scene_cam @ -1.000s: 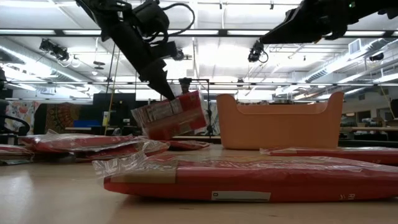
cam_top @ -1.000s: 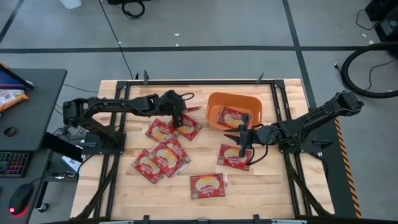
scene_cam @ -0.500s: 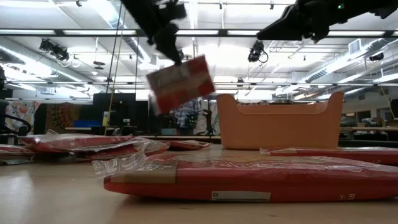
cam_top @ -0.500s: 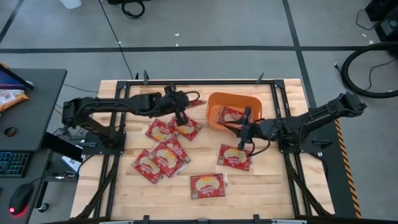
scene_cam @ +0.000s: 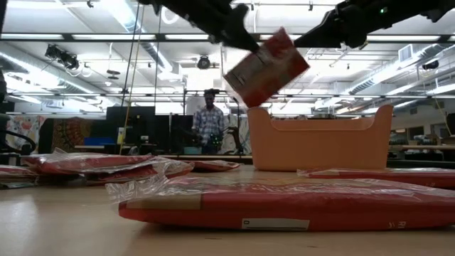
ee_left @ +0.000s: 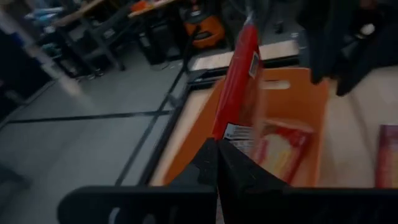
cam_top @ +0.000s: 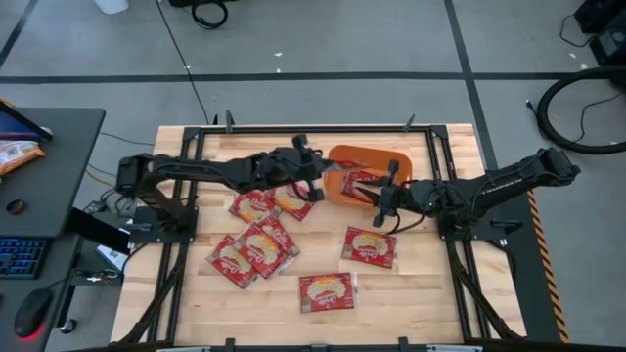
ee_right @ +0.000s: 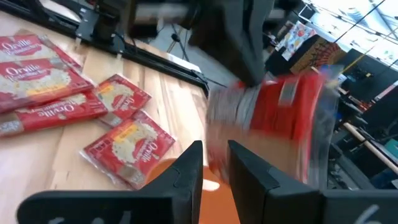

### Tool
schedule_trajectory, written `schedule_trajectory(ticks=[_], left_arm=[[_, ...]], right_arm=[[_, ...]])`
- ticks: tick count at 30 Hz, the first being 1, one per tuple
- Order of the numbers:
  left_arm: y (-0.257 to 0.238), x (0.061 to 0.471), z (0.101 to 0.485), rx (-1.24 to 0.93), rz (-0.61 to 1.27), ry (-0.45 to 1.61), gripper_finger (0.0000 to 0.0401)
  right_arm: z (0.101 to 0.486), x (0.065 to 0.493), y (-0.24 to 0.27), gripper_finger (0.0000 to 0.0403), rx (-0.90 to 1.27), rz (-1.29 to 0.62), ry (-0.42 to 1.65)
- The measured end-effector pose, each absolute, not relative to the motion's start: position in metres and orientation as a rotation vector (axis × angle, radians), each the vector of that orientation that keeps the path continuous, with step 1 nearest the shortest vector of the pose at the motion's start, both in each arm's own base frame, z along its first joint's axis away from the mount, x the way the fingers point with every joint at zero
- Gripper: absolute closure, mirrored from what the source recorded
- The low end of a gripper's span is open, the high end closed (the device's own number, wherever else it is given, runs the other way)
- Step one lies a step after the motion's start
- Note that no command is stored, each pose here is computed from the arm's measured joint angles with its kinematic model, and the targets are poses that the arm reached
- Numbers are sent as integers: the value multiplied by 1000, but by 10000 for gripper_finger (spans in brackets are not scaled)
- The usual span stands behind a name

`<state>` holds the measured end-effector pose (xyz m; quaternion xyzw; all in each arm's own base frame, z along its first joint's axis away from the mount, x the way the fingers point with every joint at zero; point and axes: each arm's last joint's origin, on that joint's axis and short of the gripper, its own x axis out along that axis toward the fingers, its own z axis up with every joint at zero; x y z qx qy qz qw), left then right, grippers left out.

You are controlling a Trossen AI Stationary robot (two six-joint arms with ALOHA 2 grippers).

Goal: Sort popcorn bags into baskets
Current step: Put the popcorn bag into the orange bin

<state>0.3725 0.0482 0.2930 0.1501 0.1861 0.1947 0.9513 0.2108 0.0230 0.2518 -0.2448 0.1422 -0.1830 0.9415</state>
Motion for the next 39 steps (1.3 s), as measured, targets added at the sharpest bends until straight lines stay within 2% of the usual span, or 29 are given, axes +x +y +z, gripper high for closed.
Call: schedule_trajectory(ticks=[6,11,20,28,39], left_arm=[[50,396,276,299,359,258,401],[51,412,258,309,361,200,401],[66,431,216,336,399,223,401],[82,457,214,276,403,216,401],[85,459,208,228,405,288,394]], right_arm=[[254,204,28,325,-487,-369,296],[253,199,29,325,-468,-440,322],[247,197,31,325,-415,-385,356],[246,198,32,325,-368,-364,352],[245,198,34,325,-323,-319,347]])
